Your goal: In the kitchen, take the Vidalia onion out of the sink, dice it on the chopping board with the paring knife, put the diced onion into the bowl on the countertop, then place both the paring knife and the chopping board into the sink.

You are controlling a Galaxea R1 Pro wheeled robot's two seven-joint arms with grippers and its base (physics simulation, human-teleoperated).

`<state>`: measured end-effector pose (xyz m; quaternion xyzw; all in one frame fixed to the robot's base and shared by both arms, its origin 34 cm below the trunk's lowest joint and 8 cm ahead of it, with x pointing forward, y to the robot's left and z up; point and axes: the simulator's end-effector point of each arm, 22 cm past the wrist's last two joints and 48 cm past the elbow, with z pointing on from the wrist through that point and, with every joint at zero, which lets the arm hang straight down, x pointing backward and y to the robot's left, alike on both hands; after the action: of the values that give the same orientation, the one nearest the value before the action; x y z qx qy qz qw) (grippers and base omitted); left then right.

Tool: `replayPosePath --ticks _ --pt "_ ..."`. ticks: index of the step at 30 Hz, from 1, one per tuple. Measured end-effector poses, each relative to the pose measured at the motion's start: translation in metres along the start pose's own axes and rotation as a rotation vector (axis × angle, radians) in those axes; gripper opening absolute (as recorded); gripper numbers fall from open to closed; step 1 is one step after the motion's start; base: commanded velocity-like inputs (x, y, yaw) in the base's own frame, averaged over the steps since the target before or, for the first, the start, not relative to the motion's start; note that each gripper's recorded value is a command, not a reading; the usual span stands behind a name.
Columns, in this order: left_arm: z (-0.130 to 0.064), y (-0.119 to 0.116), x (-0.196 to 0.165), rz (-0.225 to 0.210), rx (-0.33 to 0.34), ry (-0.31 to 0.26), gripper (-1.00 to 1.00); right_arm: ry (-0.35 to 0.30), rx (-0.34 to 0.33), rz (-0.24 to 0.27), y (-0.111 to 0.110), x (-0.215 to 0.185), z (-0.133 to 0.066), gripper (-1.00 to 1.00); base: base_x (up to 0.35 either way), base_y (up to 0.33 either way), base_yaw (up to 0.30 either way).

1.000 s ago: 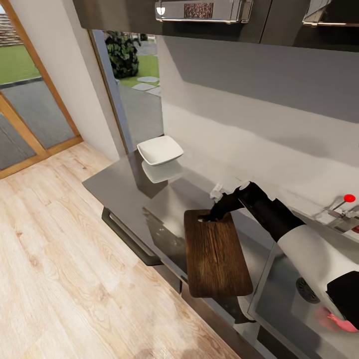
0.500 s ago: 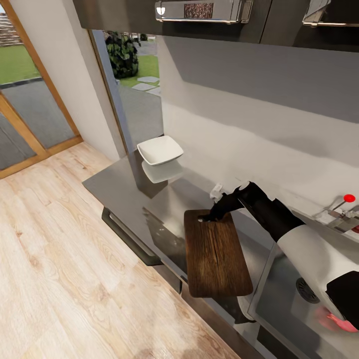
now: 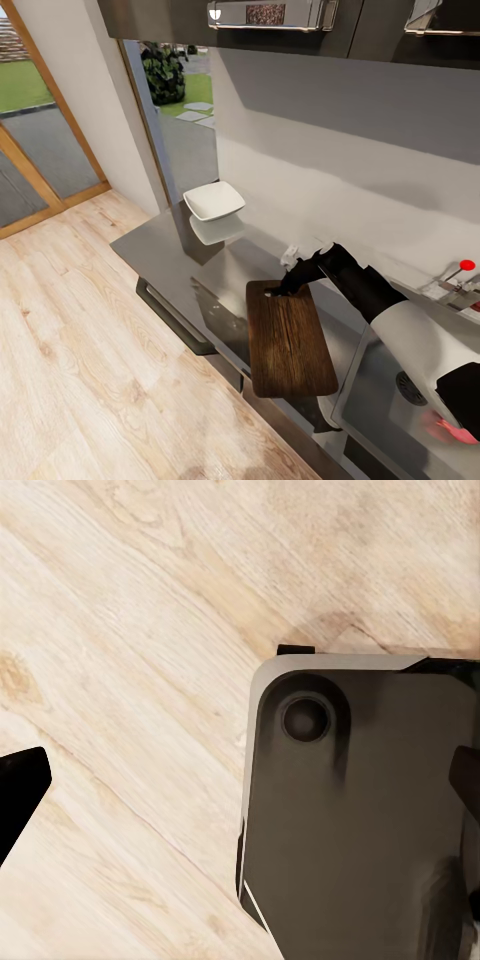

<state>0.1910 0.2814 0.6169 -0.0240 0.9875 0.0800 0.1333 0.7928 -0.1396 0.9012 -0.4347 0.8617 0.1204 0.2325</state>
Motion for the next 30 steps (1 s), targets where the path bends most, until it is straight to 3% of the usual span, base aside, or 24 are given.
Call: replayPosePath --ticks 15,30 --pt "0.0 0.0 0.0 0.0 0.0 0.0 1.0 0.0 0.0 0.0 0.0 0.0 0.0 -1.0 0.0 0.0 0.0" --pt "0.0 0.0 0.0 0.0 0.0 0.0 1.0 -0.005 -0.014 -0.025 0.016 -0.014 0.008 -1.0 0.0 0.0 0.0"
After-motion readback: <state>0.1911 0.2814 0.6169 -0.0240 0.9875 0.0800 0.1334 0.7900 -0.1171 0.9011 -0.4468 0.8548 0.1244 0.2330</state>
